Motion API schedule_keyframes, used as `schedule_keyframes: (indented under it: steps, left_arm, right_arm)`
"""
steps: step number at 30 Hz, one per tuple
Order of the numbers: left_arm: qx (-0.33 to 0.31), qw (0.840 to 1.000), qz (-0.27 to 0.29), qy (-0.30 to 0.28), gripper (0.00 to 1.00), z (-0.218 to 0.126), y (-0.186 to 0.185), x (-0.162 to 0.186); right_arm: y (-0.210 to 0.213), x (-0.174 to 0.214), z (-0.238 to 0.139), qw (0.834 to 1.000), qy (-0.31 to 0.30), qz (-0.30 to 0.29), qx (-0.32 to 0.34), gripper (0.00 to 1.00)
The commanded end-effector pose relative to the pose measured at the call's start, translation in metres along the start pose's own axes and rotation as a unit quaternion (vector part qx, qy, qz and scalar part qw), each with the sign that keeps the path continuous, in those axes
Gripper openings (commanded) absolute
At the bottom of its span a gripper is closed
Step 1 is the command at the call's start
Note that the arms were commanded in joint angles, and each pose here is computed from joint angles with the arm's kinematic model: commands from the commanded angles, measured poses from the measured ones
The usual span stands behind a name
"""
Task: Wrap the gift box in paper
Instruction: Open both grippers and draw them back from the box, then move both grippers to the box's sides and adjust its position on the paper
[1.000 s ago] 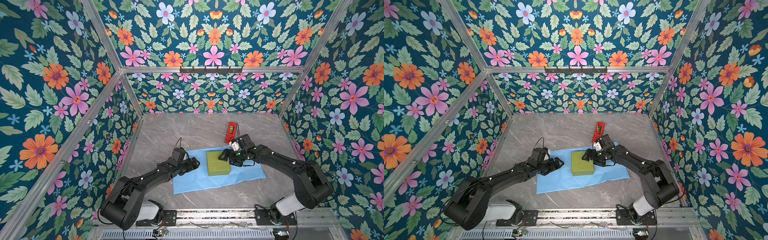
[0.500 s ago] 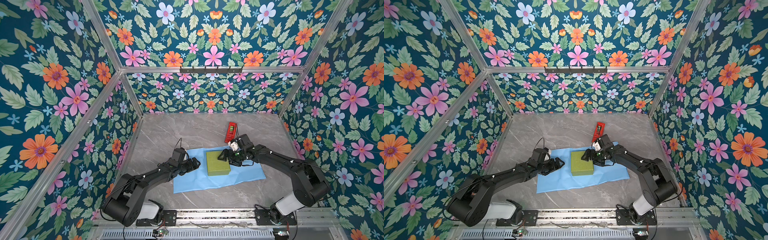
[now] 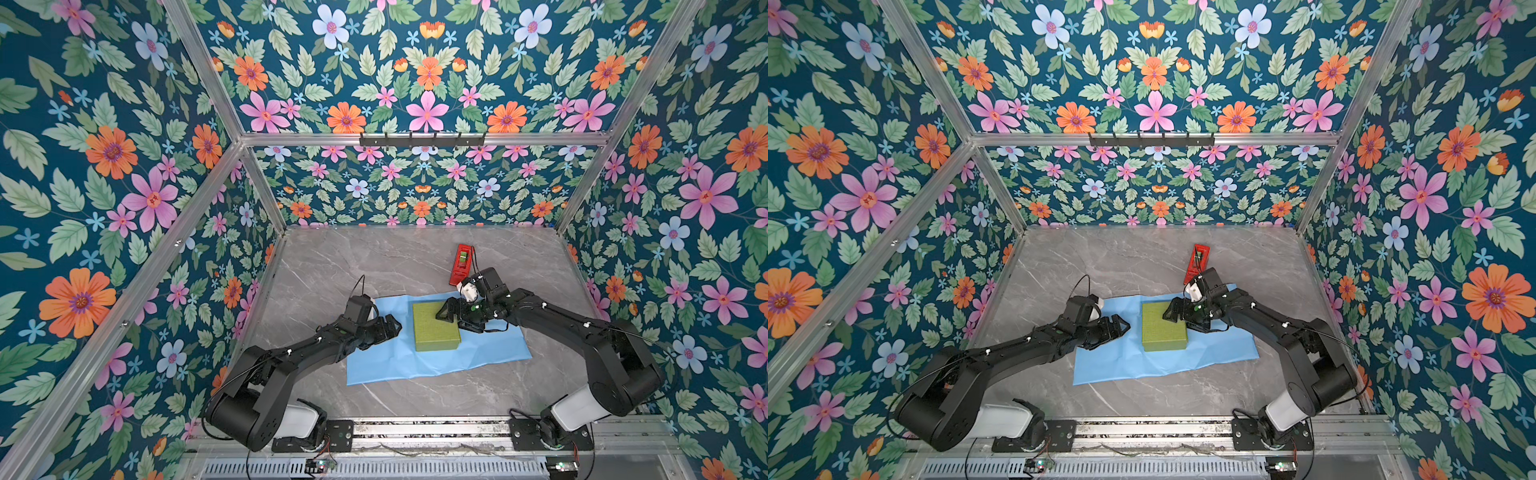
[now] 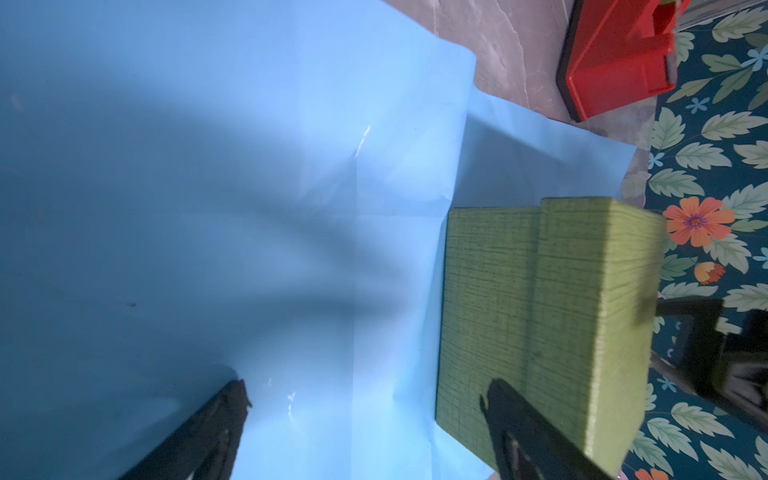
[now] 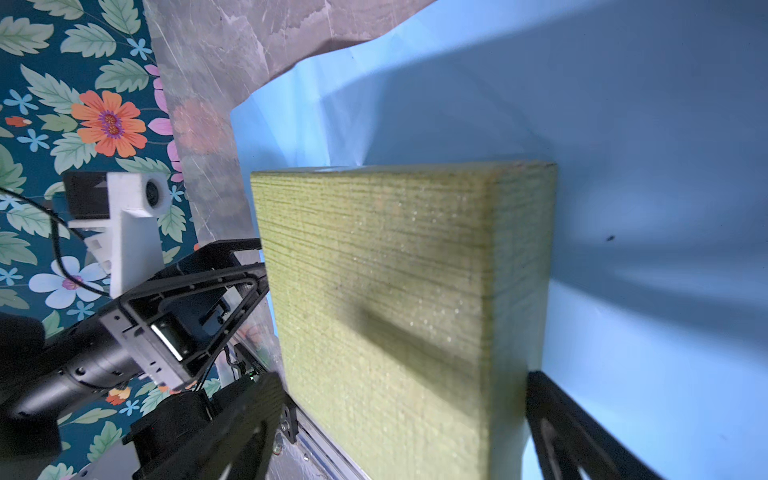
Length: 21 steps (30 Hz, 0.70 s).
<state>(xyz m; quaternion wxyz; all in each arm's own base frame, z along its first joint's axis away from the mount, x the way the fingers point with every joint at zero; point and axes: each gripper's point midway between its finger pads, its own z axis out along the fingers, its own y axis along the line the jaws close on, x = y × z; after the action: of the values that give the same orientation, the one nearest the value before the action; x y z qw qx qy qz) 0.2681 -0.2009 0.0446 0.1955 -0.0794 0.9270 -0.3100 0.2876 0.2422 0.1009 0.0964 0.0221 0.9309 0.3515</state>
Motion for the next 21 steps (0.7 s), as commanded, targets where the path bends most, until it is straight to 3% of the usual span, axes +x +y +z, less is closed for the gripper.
schedule_keyframes:
  steps: [1, 8, 14, 18, 21]
  left_arm:
    - [-0.039, 0.999, 0.005, 0.005, 0.93, 0.001, 0.018, 0.002]
    - [-0.063, 0.998, 0.008, 0.006, 0.93, 0.0, 0.036, -0.003]
    - [-0.076, 0.997, 0.007, 0.0, 0.93, -0.004, 0.047, -0.01]
    - [-0.041, 0.999, 0.005, -0.011, 0.93, -0.01, 0.029, -0.016]
    - [0.012, 0.999, 0.001, -0.034, 0.93, -0.021, 0.002, -0.028]
  right_arm:
    - [-0.008, -0.001, -0.017, 1.0, -0.012, -0.01, 0.022, 0.95]
    - [-0.041, -0.006, -0.065, 0.997, -0.055, 0.014, 0.059, 0.96]
    - [-0.094, 0.002, -0.098, 0.987, -0.087, 0.073, 0.111, 0.96]
    - [-0.128, 0.016, -0.108, 0.978, -0.1, 0.127, 0.129, 0.95]
    - [-0.121, 0.019, -0.106, 0.982, -0.107, 0.109, 0.113, 0.9]
